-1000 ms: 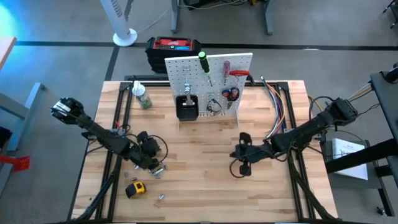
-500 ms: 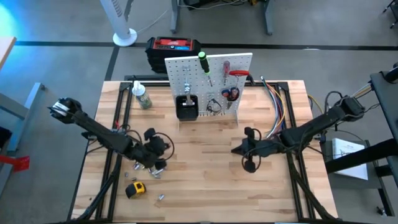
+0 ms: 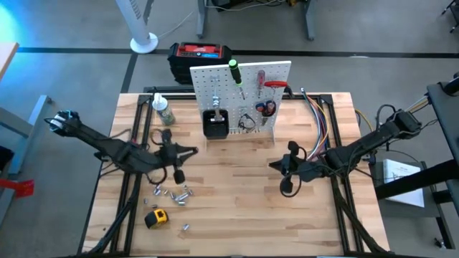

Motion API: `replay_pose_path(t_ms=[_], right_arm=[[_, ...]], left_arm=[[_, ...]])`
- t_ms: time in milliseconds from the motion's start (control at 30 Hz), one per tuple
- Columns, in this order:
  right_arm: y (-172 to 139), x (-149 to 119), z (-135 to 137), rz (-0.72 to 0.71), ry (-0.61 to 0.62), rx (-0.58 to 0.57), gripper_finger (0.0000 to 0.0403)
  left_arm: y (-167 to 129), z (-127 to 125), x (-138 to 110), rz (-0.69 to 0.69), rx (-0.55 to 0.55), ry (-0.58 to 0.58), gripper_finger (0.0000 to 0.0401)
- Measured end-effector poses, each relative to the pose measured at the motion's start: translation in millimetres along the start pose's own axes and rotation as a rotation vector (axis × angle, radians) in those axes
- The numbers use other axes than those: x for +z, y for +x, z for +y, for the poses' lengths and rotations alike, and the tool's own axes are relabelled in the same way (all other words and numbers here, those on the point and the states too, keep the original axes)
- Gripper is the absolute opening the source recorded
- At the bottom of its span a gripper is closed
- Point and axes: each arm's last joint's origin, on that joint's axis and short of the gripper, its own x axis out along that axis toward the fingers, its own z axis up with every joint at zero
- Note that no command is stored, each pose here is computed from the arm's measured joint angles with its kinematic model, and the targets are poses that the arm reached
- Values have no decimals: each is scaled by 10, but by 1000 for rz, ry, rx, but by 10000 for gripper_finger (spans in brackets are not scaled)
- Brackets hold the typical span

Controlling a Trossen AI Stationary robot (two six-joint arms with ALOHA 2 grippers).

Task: Hang tools onto peg board
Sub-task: Put the silver socket into the black bin on the pegboard

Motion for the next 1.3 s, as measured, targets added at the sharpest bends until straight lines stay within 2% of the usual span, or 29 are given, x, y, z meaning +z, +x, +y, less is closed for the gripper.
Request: replay_pose_path(t_ms=[100,233,367,467,733,833,933,1133,1233,1300], right_arm=[[2,-43,-24,-4,-3,-35,0],[35,-132,-27,28,-21,-24,0],[92,-215,-21,60,-41,-36,0],[132,-320,-30,95,-43,-50,0],[179,-572,-85,159,43,-86,0],[184,-622,-99,167,62,-91,0],[202,-597,-78,128,99,-74,0],[253,-513,-13,35,82,-28,0],[281,-495,14,8,91,-16,0],[305,-508,26,10,88,-17,0]], left_arm=[[-60,82,200,-82,8,32,22],[-33,249,395,-118,62,60,22],[130,431,504,-128,0,41,22],[297,570,507,-102,-2,19,22],[643,812,389,8,0,-54,26],[680,825,355,46,10,-73,63],[706,842,335,104,19,-99,121],[767,839,324,161,27,-98,237],[702,832,368,238,21,-121,270],[605,786,355,339,0,-133,277]])
